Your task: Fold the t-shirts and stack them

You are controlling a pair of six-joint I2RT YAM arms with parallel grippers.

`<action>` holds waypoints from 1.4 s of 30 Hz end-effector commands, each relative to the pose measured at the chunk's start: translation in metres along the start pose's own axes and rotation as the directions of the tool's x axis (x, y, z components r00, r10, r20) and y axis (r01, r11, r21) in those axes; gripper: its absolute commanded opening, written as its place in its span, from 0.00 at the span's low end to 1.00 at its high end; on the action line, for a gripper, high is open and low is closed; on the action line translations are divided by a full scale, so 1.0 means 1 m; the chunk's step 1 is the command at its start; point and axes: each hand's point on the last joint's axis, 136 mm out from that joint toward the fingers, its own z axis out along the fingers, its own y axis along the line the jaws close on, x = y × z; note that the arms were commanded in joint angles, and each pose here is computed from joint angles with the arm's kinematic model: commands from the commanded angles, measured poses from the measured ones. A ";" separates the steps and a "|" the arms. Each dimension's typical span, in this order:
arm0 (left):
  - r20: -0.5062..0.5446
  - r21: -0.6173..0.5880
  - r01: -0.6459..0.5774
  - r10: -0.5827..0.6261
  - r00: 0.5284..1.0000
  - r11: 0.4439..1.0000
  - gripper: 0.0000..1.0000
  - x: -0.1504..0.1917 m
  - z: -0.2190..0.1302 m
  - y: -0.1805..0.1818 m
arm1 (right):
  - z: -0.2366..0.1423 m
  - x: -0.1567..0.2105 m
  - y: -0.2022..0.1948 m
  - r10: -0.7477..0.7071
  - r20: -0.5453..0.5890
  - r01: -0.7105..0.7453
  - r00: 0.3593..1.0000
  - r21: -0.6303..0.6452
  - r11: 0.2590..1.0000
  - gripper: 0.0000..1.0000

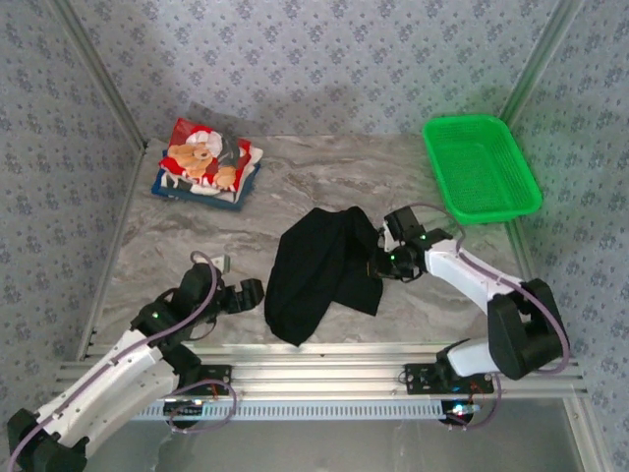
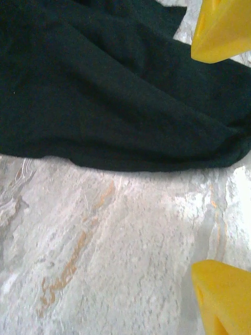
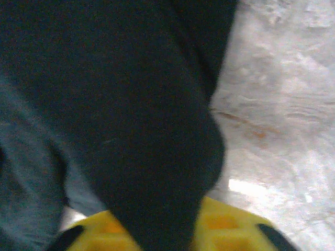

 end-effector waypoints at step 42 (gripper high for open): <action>-0.173 0.150 0.009 0.017 0.985 0.989 0.90 0.036 0.068 -0.035 | 0.027 0.088 0.009 0.176 -0.041 -0.178 0.984 -0.068 0.982 0.52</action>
